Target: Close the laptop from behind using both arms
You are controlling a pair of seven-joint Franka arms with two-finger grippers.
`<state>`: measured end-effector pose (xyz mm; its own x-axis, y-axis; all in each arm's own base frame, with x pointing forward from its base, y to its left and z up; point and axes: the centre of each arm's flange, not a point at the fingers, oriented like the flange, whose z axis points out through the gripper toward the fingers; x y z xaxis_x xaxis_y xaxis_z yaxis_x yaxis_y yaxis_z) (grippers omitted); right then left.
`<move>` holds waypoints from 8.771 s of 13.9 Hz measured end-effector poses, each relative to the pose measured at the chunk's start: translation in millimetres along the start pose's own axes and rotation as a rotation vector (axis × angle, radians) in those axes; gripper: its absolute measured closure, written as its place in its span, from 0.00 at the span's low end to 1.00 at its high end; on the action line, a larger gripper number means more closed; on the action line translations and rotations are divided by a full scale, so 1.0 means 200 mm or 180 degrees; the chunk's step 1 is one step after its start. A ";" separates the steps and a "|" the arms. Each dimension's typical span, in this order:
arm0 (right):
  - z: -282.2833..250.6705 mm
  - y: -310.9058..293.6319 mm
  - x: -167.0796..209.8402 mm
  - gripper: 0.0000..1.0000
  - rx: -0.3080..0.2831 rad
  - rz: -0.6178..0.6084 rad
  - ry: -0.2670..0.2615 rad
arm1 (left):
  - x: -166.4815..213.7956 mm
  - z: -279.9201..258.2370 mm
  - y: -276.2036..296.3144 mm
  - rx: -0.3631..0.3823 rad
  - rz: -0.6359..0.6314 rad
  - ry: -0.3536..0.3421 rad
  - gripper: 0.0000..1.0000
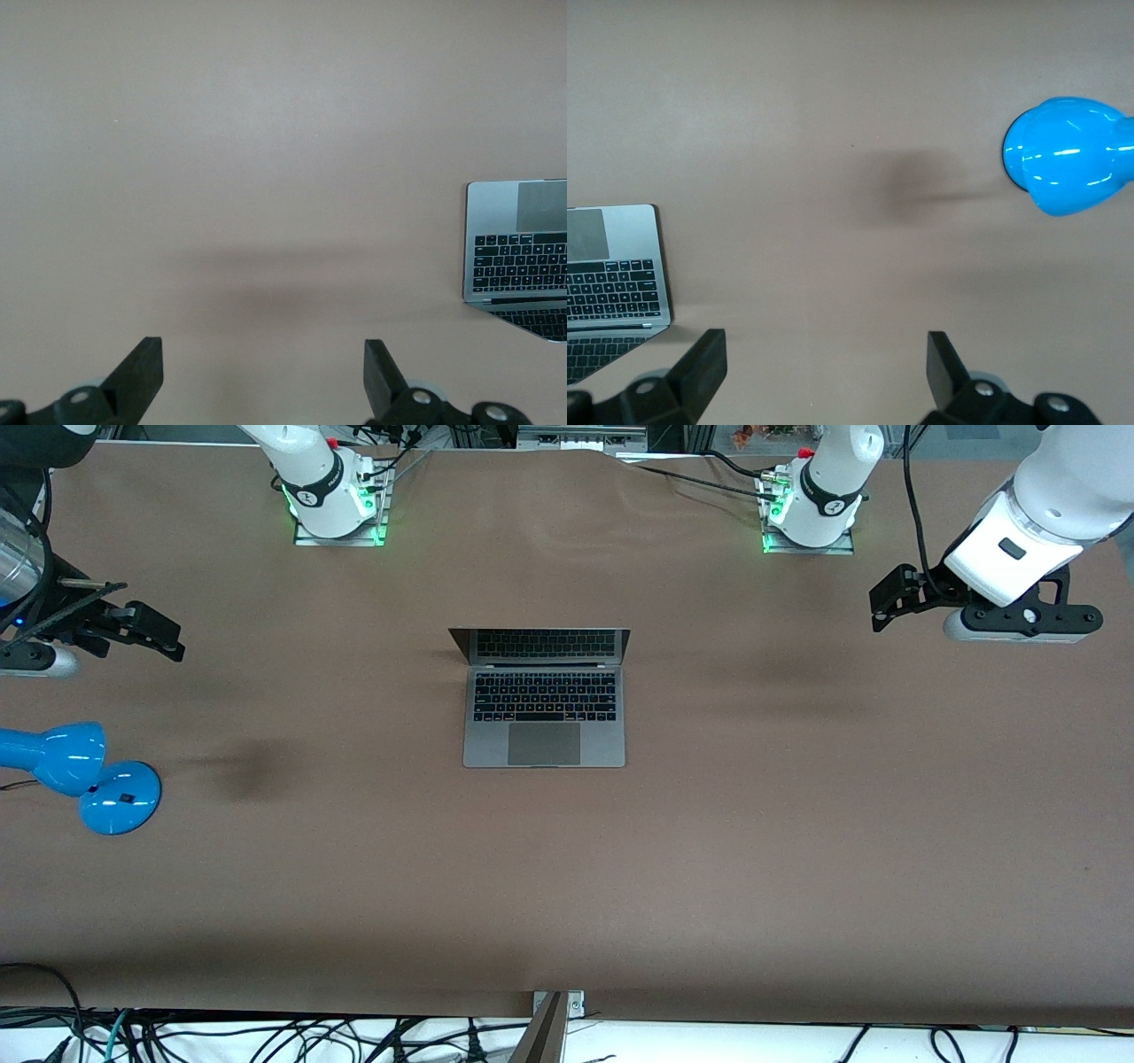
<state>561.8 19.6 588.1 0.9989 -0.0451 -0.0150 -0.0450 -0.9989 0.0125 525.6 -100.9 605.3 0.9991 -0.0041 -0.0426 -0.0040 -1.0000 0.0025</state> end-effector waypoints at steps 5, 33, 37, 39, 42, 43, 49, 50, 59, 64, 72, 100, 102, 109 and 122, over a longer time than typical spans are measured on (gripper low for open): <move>0.00 0.00 0.00 0.00 0.0001 0.0000 0.0007 | 0.00 0.00 -0.01 -0.0001 -0.0006 0.0000 0.00; 0.00 0.00 0.00 0.00 0.0001 -0.0003 0.0010 | -0.33 0.08 0.82 0.0098 0.0007 -0.0244 0.00; 0.03 -0.07 0.00 0.00 -0.0004 -0.0131 -0.0043 | -0.43 0.15 1.00 -0.0021 -0.0067 -0.0432 0.01; 0.12 -0.19 -0.01 0.00 -0.0027 -0.0269 -0.0259 | -0.47 0.19 1.10 -0.0136 -0.0158 -0.0604 0.02; 0.30 -0.46 -0.09 0.00 -0.0122 -0.0583 -0.0816 | -0.52 0.31 1.23 -0.0191 -0.0244 -0.0910 0.05; 0.36 -0.58 -0.13 0.00 -0.0172 -0.0692 -0.0970 | -0.55 0.36 1.29 -0.0186 -0.0265 -0.1019 0.05; 0.56 -1.09 -0.38 0.25 -0.0226 -0.0801 -0.1506 | -0.58 0.64 1.48 -0.0214 -0.0445 -0.1651 0.16; 0.59 -1.16 -0.42 0.37 -0.0232 -0.0810 -0.1556 | -0.59 0.67 1.51 -0.0193 -0.0492 -0.1690 0.26; 0.98 -1.68 -0.62 0.99 -0.0265 -0.0692 -0.1829 | -0.49 0.97 1.61 -0.0222 -0.0698 -0.1965 0.99; 1.10 -1.71 -0.55 0.99 -0.0177 -0.0680 -0.1722 | -0.41 1.15 1.62 -0.0218 -0.0727 -0.1917 0.99; 1.13 -1.72 -0.43 0.99 0.0045 -0.0681 -0.1365 | -0.28 1.41 1.63 -0.0200 -0.0778 -0.1749 0.99; 1.60 -1.69 -0.03 0.99 0.0211 -0.0628 -0.0614 | 0.25 1.83 1.56 -0.0330 -0.0978 -0.1212 0.99; 1.65 -1.68 -0.02 0.99 0.0209 -0.0624 -0.0580 | 0.28 1.86 1.55 -0.0331 -0.1008 -0.1204 0.99; 1.82 -1.67 0.00 0.99 0.0149 -0.0648 -0.0544 | 0.33 2.00 1.56 -0.0306 -0.1049 -0.1127 0.99; 1.96 -1.67 0.05 0.99 0.0200 -0.0615 -0.0396 | 0.35 2.11 1.54 -0.0295 -0.1066 -0.1083 0.97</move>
<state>580.0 348.8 191.1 0.9796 0.1496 -0.1343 0.1420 -0.9877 -0.0649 577.2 -410.5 181.1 0.8741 0.3021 -0.3804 0.3347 -0.9421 0.0211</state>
